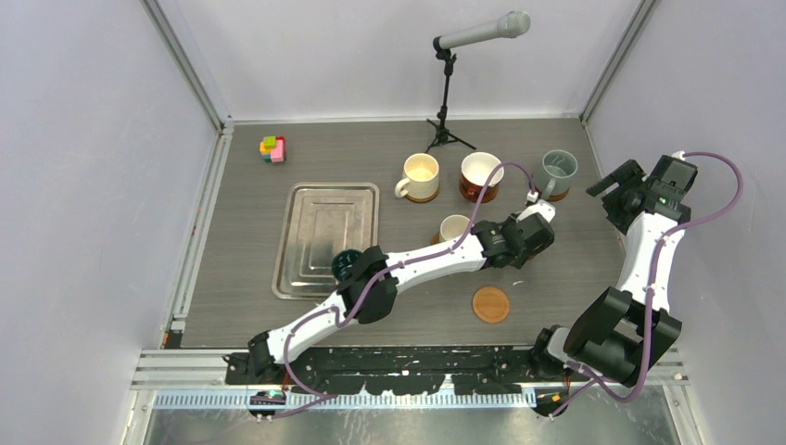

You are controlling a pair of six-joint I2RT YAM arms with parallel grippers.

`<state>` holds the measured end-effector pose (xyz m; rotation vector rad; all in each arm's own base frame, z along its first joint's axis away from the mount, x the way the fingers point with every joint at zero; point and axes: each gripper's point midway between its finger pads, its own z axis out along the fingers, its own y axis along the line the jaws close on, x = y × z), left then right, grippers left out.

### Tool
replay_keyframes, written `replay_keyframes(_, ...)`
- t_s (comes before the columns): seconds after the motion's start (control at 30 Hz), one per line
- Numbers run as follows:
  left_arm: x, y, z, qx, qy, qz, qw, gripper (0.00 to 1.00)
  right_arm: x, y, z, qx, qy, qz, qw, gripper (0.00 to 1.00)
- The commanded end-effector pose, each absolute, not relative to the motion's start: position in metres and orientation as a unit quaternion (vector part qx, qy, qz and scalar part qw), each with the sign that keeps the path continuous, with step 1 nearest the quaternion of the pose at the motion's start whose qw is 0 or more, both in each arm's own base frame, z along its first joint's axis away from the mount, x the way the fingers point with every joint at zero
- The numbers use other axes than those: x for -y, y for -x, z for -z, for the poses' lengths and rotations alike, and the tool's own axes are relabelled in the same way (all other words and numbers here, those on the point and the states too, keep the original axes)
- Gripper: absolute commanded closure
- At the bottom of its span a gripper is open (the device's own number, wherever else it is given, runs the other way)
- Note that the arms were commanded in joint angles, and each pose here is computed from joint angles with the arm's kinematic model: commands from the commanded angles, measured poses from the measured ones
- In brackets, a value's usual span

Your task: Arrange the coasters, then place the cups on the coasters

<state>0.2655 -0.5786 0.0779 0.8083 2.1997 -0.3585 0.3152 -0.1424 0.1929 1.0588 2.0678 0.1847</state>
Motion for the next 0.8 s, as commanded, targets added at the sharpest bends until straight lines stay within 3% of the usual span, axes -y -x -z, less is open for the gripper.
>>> replay_keyframes(0.0,0.593,-0.256,-0.142,-0.838,-0.302,0.198,0.408,0.56,0.145,-0.319,-0.212,-0.801,-0.413,-0.072,0.427,0.19)
replay_keyframes(0.53,0.592,-0.246,-0.154,-0.833,-0.312,0.199,0.412,0.56,0.146,-0.319,-0.212,-0.801,-0.413,-0.071,0.427,0.19)
replay_keyframes(0.77,0.568,-0.258,-0.183,-0.814,-0.328,0.177,0.445,0.5,0.142,-0.32,-0.212,-0.803,-0.407,-0.081,0.426,0.19)
